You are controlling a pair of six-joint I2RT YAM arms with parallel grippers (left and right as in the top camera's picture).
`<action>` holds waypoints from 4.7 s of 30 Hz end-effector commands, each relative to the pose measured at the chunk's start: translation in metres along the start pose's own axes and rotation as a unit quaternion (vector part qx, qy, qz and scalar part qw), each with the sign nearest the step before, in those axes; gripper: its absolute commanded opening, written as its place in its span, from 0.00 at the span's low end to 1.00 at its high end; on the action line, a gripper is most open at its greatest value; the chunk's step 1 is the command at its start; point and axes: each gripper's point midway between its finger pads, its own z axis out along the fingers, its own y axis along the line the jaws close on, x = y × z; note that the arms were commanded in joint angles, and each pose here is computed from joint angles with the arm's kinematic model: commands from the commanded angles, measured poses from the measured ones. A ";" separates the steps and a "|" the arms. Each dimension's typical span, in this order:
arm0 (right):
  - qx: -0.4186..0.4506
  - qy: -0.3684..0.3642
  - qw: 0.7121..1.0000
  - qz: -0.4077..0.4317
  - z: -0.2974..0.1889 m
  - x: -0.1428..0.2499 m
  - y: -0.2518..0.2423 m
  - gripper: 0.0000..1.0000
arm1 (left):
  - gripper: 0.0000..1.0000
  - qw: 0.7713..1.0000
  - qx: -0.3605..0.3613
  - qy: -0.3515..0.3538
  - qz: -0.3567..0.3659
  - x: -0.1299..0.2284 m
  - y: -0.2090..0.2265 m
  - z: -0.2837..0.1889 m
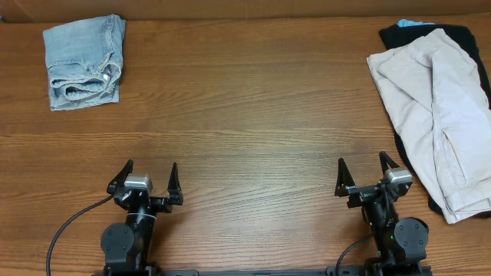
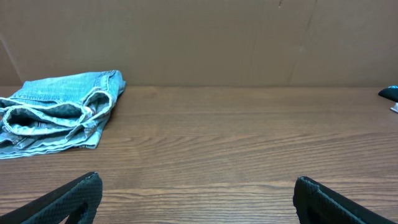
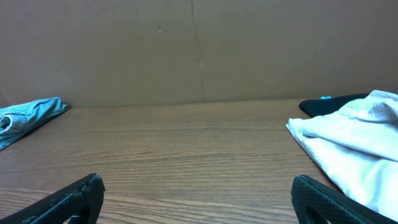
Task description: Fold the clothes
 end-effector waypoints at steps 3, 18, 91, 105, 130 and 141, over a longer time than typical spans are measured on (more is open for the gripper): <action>0.002 -0.002 1.000 0.000 0.000 0.002 -0.001 1.00 | 1.00 1.000 -0.001 -0.004 0.005 0.000 0.000 0.000; 0.002 -0.002 1.000 0.000 0.000 0.002 -0.001 1.00 | 1.00 1.000 -0.001 -0.005 0.005 0.000 0.000 0.000; -0.066 0.222 0.972 0.042 0.052 -0.199 0.052 1.00 | 1.00 0.934 0.155 0.321 -0.020 -0.156 -0.050 0.072; 0.413 0.388 0.754 0.333 0.016 -0.047 -0.159 0.96 | 1.00 0.899 0.156 0.408 -0.036 -0.092 -0.041 0.117; 0.497 0.349 0.615 0.503 -0.107 0.070 -0.245 0.95 | 1.00 0.912 0.173 0.373 -0.011 -0.103 -0.050 0.130; 0.507 0.330 0.630 0.487 -0.106 0.086 -0.255 0.72 | 1.00 0.913 0.173 0.371 -0.010 -0.103 -0.049 0.131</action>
